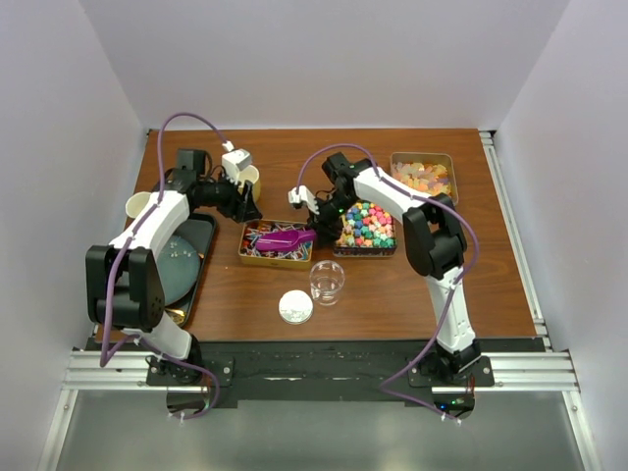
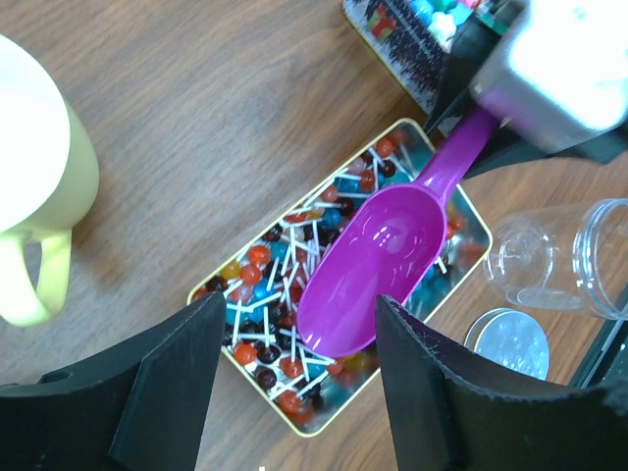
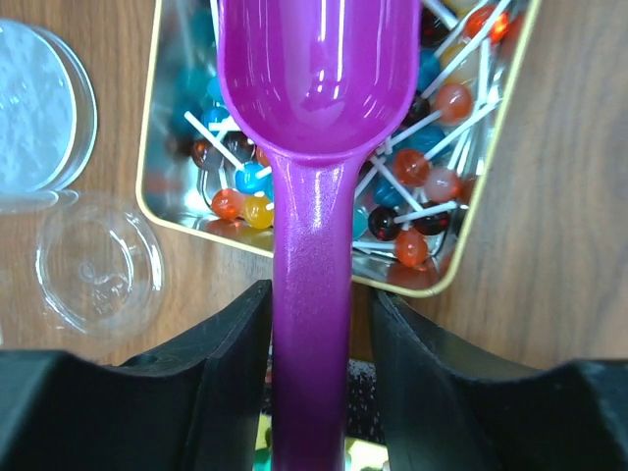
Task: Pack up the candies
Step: Pick up the spatula from the storage box.
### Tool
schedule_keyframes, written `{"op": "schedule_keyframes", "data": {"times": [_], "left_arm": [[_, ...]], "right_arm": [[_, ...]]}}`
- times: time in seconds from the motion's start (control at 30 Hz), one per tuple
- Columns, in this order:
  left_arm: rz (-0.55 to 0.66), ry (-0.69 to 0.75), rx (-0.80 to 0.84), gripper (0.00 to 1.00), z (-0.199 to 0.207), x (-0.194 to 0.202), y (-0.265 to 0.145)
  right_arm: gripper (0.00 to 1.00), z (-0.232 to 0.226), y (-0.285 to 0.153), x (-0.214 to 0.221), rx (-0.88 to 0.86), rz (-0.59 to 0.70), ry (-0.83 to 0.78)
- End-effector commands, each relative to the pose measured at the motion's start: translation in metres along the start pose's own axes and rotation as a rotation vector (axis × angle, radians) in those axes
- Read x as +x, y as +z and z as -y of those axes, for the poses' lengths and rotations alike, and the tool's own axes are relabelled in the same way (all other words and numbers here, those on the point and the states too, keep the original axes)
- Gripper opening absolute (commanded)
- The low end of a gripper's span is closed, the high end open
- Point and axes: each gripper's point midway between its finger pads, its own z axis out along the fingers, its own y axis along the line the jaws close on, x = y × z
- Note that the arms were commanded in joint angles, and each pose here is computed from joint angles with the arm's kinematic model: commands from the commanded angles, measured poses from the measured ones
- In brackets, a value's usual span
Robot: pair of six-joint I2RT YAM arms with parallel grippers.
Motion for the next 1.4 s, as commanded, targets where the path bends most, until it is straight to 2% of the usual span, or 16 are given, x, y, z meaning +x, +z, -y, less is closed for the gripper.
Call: {"op": "schedule_keyframes", "data": {"times": [0.0,0.53,0.67,0.7,0.8,0.87,0.97,1.0,1.1,1.37], "left_arm": [[0.033,0.027,-0.042,0.67,-0.003,-0.006,-0.012],[0.028,-0.003,-0.093,0.67,-0.013,0.007,-0.018],[0.012,-0.037,-0.158,0.68,-0.025,0.015,-0.022],[0.004,-0.058,-0.182,0.68,-0.028,0.019,-0.023],[-0.011,-0.116,-0.289,0.66,-0.044,0.027,-0.030],[-0.001,-0.175,-0.393,0.63,-0.066,0.032,-0.045],[0.008,-0.239,-0.482,0.42,-0.078,0.040,-0.056],[0.007,-0.248,-0.482,0.23,-0.078,0.043,-0.055],[-0.007,-0.251,-0.444,0.00,-0.073,0.051,-0.049],[-0.034,-0.321,-0.331,0.00,-0.061,0.069,-0.026]], "right_arm": [[0.48,-0.003,-0.031,-0.035,0.082,0.071,-0.050],[0.41,-0.009,-0.009,-0.029,0.071,0.051,-0.012],[0.25,-0.007,-0.011,-0.032,0.086,0.062,0.003],[0.16,-0.007,-0.013,-0.034,0.096,0.063,0.008],[0.00,-0.006,-0.030,-0.046,0.131,0.065,-0.021],[0.00,-0.006,-0.047,-0.057,0.158,0.069,-0.048],[0.00,-0.008,-0.077,-0.074,0.194,0.047,-0.107],[0.00,-0.008,-0.084,-0.076,0.201,0.031,-0.143],[0.00,-0.009,-0.104,-0.078,0.217,-0.044,-0.188],[0.00,-0.005,-0.138,-0.056,0.274,-0.320,-0.277]]}}
